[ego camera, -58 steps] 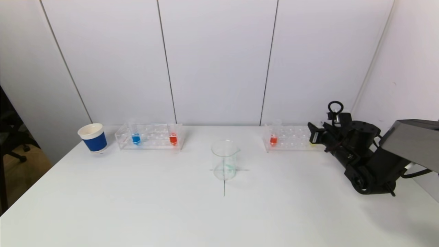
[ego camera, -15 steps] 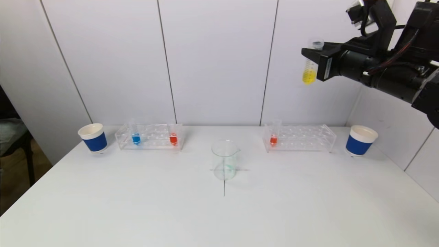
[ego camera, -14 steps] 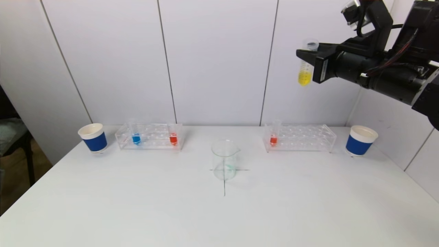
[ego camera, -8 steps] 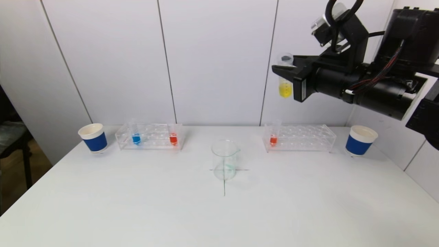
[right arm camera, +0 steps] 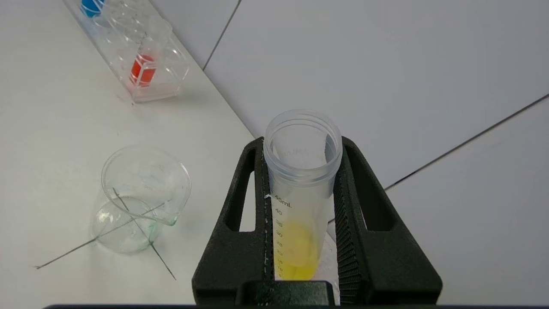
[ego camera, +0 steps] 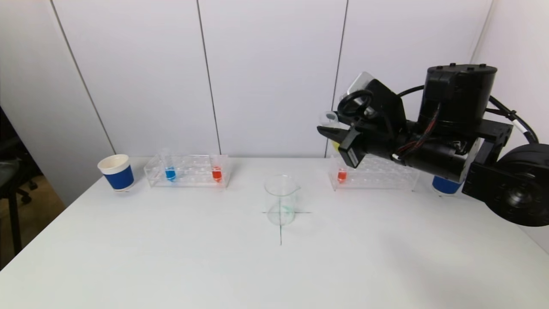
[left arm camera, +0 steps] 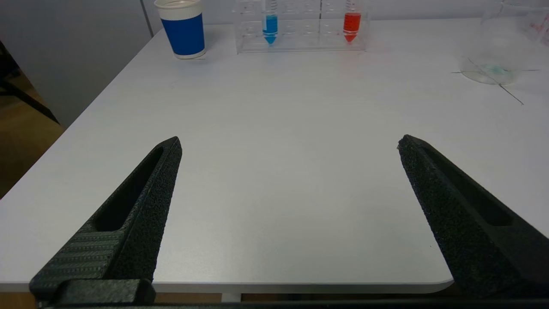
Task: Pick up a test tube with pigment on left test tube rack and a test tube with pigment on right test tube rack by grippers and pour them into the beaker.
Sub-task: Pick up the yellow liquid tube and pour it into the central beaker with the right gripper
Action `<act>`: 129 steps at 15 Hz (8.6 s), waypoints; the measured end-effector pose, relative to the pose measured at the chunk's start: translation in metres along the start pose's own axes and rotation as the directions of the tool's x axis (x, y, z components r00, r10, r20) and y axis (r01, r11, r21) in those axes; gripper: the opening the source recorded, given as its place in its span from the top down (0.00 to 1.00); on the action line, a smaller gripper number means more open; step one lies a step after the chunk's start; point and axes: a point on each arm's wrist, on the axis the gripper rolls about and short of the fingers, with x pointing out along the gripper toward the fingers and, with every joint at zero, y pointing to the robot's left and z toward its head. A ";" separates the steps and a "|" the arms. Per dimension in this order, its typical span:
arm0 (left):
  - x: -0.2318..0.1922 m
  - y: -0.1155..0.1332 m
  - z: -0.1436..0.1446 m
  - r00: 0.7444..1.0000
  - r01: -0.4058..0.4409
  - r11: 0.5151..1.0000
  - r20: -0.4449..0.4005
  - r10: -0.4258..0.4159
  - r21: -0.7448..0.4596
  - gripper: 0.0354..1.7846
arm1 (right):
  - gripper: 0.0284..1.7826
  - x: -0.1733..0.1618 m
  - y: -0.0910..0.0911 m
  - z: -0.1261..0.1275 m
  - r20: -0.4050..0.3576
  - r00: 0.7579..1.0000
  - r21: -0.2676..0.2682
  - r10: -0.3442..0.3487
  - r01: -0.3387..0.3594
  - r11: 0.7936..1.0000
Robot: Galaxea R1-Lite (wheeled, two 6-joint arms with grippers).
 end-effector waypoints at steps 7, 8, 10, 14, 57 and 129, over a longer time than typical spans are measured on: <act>0.000 0.000 0.000 1.000 0.000 1.000 0.000 0.000 0.000 0.01 | 0.75 0.034 0.023 -0.027 -0.008 1.000 -0.147 0.030 -0.031 0.989; 0.000 0.000 0.000 1.000 0.000 1.000 0.000 0.000 0.000 0.01 | 0.75 0.039 0.028 -0.031 -0.005 0.999 -0.160 0.035 -0.035 0.986; 0.000 0.000 0.000 1.000 0.000 1.000 0.000 0.000 0.000 0.01 | 0.75 0.047 0.035 -0.037 0.010 0.999 -0.198 0.033 -0.030 0.980; 0.000 0.000 0.000 1.000 0.000 1.000 0.000 0.000 0.000 0.01 | 0.75 0.053 0.046 -0.052 -0.016 0.999 -0.276 0.052 -0.054 0.960; 0.000 0.000 0.000 1.000 0.000 1.000 0.000 0.000 0.000 0.01 | 0.75 0.085 0.045 -0.055 0.121 0.984 -0.545 0.127 -0.041 0.837; 0.000 0.000 0.000 1.000 0.000 1.000 0.000 0.000 0.000 0.01 | 0.75 0.096 0.034 -0.093 0.188 0.950 -0.820 0.250 0.012 0.573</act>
